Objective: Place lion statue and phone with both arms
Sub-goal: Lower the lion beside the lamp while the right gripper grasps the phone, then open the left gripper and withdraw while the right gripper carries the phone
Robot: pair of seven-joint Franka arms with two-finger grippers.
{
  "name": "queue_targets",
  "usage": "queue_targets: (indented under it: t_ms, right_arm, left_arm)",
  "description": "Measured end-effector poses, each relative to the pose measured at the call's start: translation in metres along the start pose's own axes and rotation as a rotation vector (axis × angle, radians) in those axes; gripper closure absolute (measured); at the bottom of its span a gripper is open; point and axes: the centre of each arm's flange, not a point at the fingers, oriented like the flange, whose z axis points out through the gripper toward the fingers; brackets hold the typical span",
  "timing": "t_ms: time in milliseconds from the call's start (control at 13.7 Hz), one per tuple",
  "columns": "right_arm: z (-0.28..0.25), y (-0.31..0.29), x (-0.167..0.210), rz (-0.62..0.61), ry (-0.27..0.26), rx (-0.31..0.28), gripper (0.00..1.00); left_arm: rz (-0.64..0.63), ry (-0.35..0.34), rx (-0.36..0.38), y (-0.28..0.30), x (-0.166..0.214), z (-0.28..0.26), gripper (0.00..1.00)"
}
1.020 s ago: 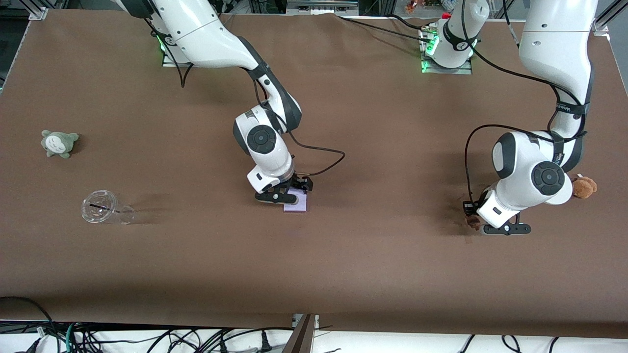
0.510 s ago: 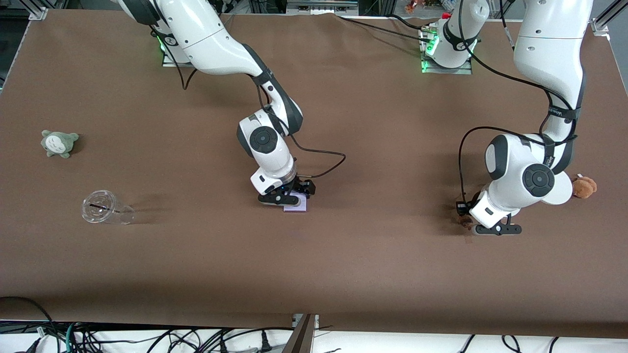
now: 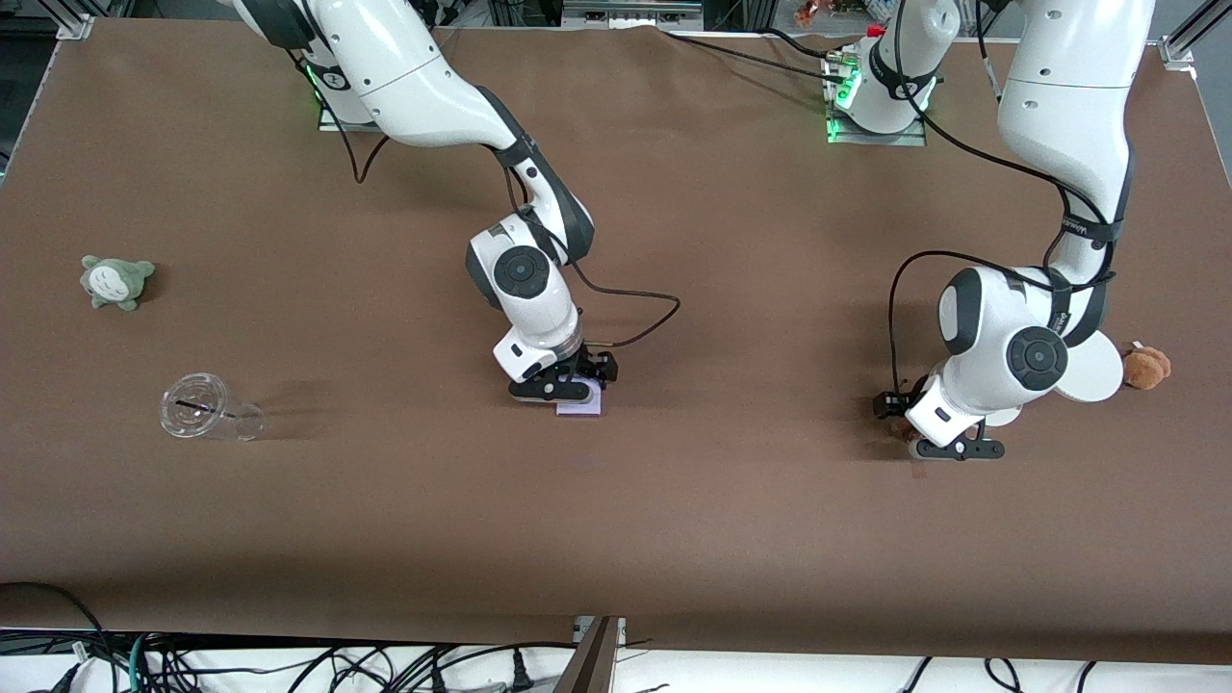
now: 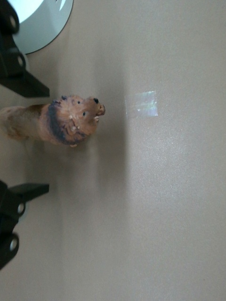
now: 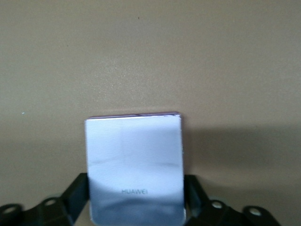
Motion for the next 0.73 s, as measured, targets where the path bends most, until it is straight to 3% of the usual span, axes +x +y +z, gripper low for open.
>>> queue_targets:
  t_ms: [73,146,364,510,729]
  right_arm:
    - [0.0,0.0,0.0,0.0,0.0,0.0,0.17]
    - [0.0,0.0,0.0,0.0,0.0,0.0,0.17]
    - [-0.001,0.0,0.002,-0.005,0.005,0.0,0.17]
    - [-0.006,0.004,0.012,-0.012,0.01,-0.009,0.17]
    - [-0.023,0.035,0.051,-0.056,-0.06,-0.082,0.17]
  left_arm:
    - [0.0,0.0,0.0,0.0,0.0,0.0,0.04]
    - [0.0,0.0,0.0,0.0,0.0,-0.001,0.0]
    - [0.001,0.0,-0.005,0.002,0.002,-0.017,0.0]
    - [0.004,-0.004,-0.014,0.003,0.003,-0.055,0.0]
    - [0.01,-0.004,-0.033,0.005,-0.008,-0.134,0.0]
